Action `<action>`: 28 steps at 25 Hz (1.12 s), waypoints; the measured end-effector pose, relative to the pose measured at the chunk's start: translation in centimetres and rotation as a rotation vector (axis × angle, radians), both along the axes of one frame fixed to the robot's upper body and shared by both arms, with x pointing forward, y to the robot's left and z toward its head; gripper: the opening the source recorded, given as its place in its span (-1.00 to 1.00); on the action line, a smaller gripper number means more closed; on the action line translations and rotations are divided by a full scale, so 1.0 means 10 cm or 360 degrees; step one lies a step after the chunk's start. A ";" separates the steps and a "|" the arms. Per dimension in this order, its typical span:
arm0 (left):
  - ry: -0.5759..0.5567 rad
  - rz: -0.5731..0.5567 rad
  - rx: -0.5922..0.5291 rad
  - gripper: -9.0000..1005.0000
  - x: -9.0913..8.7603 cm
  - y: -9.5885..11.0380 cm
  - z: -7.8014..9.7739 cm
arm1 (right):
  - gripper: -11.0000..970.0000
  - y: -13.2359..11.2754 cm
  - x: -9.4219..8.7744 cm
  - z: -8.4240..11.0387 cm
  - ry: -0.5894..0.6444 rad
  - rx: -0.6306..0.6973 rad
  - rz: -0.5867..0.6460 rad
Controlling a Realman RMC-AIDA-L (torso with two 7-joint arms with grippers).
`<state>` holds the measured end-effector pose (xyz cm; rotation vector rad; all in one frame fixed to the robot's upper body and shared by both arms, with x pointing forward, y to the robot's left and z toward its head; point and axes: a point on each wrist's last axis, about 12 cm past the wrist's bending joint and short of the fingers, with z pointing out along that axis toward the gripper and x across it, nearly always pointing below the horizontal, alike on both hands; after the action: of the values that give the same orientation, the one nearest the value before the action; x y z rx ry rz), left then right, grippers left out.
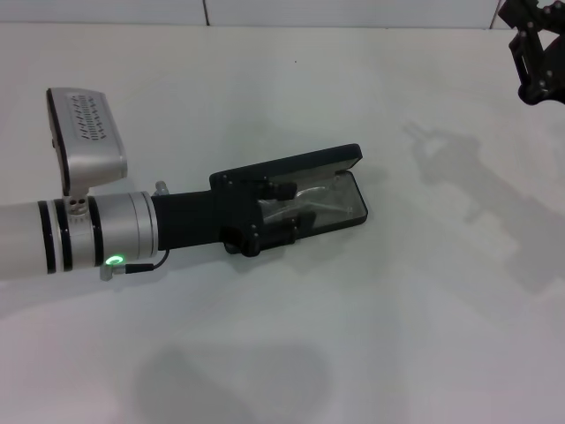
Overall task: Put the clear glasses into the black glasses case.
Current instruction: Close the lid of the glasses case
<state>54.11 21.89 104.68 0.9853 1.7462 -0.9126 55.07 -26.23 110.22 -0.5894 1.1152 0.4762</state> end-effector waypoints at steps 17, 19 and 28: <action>0.0052 -0.0010 0.0056 0.05 0.08 -0.05 0.02 | -0.90 0.03 0.05 0.01 -0.0013 -0.0040 -0.0023; 0.0043 -0.0034 0.0037 0.05 0.07 -0.06 0.04 | -0.90 0.02 0.05 0.01 -0.0012 -0.0041 -0.0024; -0.0099 -0.0085 -0.0249 0.05 0.03 -0.02 0.32 | -0.90 0.01 0.04 0.00 -0.0040 -0.0073 -0.0042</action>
<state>54.45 21.64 107.86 0.9513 1.5779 -1.0255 55.45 -26.10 110.21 -0.6188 1.1108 0.4201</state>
